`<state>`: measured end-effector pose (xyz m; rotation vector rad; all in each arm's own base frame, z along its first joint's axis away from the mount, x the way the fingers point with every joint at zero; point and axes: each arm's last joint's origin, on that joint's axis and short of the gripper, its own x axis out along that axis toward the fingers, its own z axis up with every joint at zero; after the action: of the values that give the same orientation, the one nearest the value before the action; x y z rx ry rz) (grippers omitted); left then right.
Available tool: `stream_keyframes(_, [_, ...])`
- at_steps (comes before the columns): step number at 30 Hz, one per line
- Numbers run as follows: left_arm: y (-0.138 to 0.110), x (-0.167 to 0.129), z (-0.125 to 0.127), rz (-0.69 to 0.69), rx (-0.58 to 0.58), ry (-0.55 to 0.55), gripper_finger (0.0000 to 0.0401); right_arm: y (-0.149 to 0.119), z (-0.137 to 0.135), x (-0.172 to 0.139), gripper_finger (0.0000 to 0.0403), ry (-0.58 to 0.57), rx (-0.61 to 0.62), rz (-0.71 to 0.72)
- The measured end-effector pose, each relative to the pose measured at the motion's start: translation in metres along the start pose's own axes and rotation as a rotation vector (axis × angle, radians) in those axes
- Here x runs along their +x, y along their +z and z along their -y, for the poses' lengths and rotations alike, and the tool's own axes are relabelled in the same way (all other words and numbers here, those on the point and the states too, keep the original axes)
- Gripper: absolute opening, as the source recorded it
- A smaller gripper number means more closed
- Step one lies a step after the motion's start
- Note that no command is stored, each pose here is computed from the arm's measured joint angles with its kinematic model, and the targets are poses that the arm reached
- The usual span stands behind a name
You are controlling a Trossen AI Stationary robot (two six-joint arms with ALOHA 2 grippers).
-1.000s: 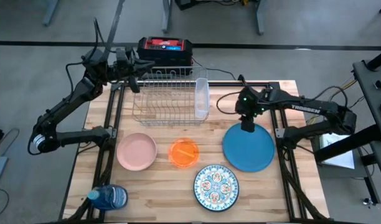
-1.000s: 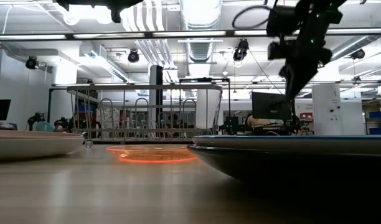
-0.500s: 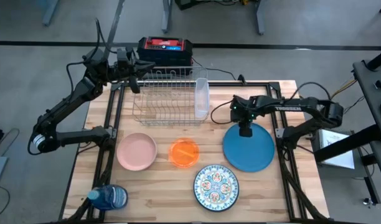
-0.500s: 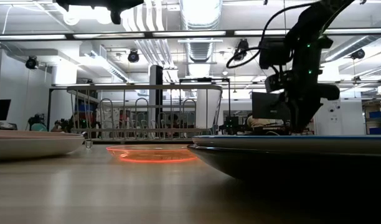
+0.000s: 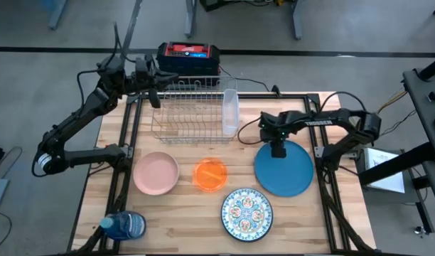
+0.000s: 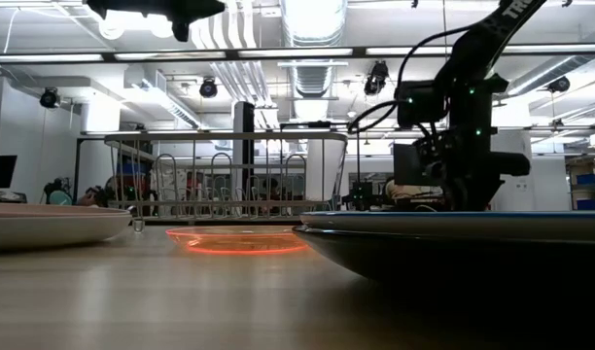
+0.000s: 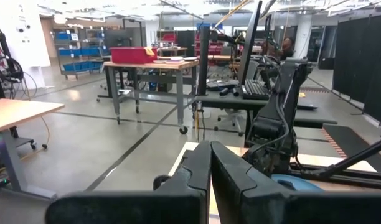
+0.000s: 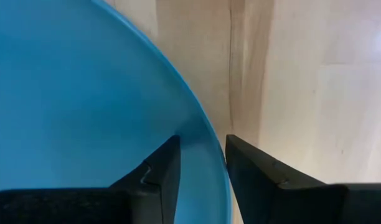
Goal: Sort dishes
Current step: Put the blue plate in the dishwasher rack
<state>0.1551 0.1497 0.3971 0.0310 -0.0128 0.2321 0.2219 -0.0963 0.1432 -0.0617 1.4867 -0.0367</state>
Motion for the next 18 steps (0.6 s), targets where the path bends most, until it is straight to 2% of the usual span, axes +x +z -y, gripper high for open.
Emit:
stream_keyframes(10, [-0.0015,0.0001,0.0,-0.013,-0.009,0.0,0.0,0.0034,0.0014,0.0062,0.0087,0.003,-0.036,0.001])
stream_keyframes(18, [-0.0015,0.0,0.0,-0.012,-0.008,0.0,0.0,0.0034,0.0014,0.0053,0.0007,-0.003,-0.083,0.011])
